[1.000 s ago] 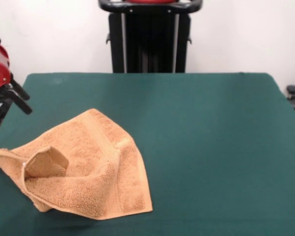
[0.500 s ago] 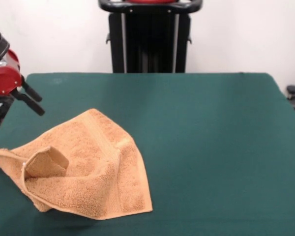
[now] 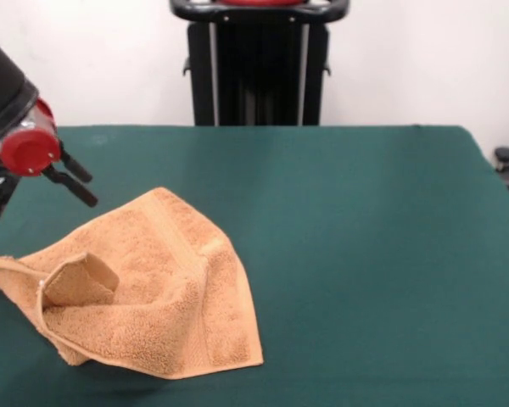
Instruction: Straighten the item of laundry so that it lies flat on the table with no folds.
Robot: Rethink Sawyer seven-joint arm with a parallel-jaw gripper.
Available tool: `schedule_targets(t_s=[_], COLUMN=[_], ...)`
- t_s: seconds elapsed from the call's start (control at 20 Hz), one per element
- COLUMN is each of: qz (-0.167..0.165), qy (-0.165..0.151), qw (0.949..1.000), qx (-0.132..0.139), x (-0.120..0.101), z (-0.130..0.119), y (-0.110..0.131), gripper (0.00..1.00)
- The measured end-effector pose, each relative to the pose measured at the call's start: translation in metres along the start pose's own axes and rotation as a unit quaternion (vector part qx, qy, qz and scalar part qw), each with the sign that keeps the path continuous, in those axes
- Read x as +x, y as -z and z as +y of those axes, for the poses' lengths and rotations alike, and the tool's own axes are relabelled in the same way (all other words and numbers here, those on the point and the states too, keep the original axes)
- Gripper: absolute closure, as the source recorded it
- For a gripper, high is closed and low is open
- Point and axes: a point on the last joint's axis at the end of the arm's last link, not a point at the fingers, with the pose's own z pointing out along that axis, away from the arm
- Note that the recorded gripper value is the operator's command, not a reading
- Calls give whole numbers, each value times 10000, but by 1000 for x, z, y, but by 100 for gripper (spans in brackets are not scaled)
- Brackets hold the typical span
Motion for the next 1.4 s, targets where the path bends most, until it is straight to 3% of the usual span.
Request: schedule_targets(t_s=[0.45,0.5,1.4], qz=[295,424,857], qy=[-47,-77,-214], qw=[9994,9989,9960], qx=[-148,-158,-152], x=[0,1,0], z=[-1,1,10], y=[-47,-55,-69], gripper=[0,100,100])
